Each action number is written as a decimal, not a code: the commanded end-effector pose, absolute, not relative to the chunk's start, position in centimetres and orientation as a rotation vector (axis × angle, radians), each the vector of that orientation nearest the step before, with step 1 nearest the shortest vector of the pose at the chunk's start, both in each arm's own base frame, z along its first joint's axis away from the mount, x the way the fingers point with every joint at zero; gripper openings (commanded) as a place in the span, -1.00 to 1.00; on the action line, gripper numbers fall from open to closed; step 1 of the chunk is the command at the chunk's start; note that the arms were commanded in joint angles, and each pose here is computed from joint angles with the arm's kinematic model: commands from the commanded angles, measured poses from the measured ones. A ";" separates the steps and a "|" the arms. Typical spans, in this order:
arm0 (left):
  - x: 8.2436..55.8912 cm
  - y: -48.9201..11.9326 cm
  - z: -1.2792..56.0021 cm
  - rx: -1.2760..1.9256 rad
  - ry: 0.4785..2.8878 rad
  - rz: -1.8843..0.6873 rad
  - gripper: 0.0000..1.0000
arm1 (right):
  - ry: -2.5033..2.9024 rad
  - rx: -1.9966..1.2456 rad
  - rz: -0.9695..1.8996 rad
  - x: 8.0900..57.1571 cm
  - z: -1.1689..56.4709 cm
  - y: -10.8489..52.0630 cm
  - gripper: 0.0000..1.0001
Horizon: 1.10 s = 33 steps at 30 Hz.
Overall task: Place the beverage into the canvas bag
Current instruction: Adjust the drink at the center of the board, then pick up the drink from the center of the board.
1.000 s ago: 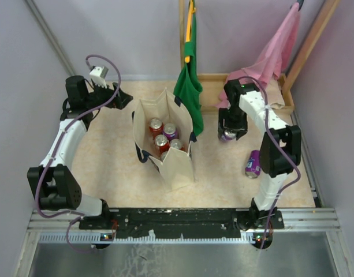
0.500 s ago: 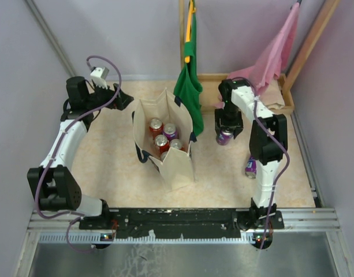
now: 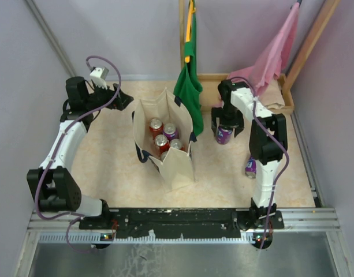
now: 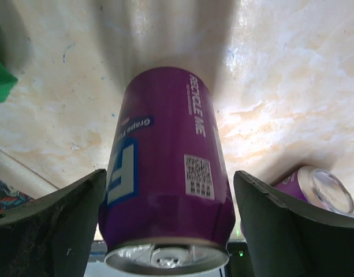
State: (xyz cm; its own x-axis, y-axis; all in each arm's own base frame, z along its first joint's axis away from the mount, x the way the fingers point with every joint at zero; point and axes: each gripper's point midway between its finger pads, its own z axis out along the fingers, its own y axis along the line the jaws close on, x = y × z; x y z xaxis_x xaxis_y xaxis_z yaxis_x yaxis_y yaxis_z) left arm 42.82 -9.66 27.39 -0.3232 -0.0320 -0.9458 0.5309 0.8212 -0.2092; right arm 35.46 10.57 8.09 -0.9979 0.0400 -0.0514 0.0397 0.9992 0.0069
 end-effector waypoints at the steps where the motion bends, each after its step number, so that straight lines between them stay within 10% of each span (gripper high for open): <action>1: 42.6 -10.1 28.9 0.407 1.778 -0.592 0.87 | 2.960 0.071 0.015 37.1 10.0 11.0 0.76; 22: 42.6 -10.1 28.7 0.409 1.783 -0.594 0.86 | 2.822 0.189 -0.053 36.4 11.4 10.6 0.34; 33: 42.3 -10.0 28.5 0.406 1.789 -0.590 0.86 | 2.758 0.179 0.000 36.9 12.7 11.2 -0.59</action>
